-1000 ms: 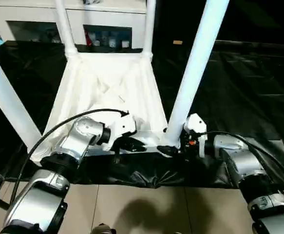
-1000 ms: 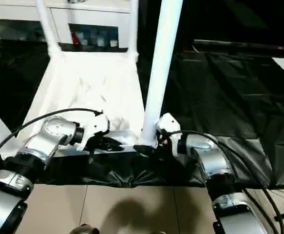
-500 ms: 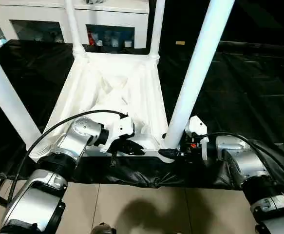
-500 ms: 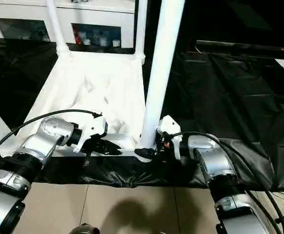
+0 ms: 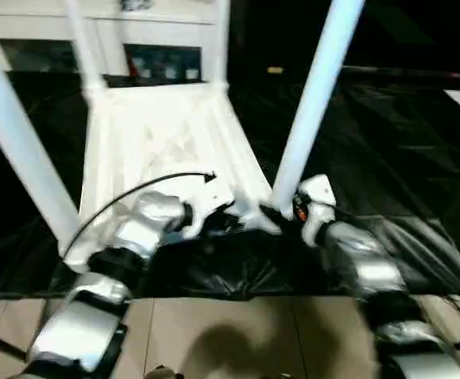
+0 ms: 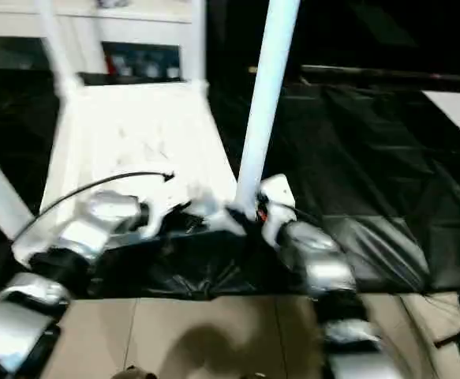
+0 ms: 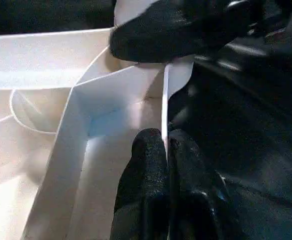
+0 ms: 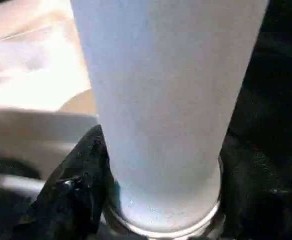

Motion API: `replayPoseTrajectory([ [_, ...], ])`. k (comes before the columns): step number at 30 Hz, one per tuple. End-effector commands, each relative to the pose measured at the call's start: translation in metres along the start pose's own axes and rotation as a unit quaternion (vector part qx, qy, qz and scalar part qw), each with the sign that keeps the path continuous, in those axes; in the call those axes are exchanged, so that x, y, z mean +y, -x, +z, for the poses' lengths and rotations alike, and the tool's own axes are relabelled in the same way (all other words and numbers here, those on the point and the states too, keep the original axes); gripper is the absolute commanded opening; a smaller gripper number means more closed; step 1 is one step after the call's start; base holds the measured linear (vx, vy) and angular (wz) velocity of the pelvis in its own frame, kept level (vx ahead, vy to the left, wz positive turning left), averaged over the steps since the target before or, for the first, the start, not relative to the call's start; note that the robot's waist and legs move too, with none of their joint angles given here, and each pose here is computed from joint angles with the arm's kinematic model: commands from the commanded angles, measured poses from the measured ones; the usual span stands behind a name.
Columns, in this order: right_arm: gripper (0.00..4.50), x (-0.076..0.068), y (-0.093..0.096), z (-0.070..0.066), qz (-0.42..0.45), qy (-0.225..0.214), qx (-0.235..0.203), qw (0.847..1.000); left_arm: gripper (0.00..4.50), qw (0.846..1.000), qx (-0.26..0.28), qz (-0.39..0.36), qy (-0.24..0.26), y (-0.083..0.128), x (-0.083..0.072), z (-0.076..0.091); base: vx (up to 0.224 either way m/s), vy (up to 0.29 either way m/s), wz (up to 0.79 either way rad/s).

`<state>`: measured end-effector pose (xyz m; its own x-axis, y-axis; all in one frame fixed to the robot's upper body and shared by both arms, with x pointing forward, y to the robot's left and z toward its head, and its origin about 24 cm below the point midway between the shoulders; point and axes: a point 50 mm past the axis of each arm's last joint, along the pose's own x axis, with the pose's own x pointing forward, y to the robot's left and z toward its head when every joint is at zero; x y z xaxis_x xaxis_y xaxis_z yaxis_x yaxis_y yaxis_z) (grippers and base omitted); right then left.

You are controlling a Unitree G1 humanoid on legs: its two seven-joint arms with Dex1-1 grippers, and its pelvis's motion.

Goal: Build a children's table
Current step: Rotate leg to tighten

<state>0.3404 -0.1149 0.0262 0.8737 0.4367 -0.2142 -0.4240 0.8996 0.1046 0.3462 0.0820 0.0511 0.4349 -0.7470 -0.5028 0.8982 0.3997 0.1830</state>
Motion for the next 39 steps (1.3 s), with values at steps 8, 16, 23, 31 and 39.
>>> replayPoseTrajectory([
  [8, 3.39, 0.048, -0.016, 0.003, 0.072, -0.013, -0.02, 0.997, 0.0, 0.999, -0.05, 0.001, -0.004, -0.024, -0.019, 0.027, 0.0, 0.0, 0.0],
  [16, 3.84, 0.035, 0.001, 0.006, 0.184, 0.051, -0.026, 0.981, 0.0, 0.994, -0.067, -0.077, -0.023, -0.01, -0.02, 0.018, 0.0, 0.0, 0.0],
  [23, 3.84, 0.021, 0.021, 0.002, 0.279, 0.086, 0.008, 0.956, 0.0, 0.991, -0.066, -0.113, -0.036, 0.002, -0.015, 0.012, 0.0, 0.0, 0.0],
  [31, 3.84, 0.008, 0.042, -0.001, 0.389, 0.129, 0.069, 0.909, 0.0, 0.982, -0.059, -0.171, -0.045, 0.015, -0.012, 0.007, 0.0, 0.0, 0.0],
  [39, 3.3, 0.003, 0.046, 0.002, 0.427, 0.14, 0.096, 0.888, 0.0, 0.977, -0.046, -0.201, -0.053, 0.025, -0.008, 0.002, 0.0, 0.0, 0.0],
])
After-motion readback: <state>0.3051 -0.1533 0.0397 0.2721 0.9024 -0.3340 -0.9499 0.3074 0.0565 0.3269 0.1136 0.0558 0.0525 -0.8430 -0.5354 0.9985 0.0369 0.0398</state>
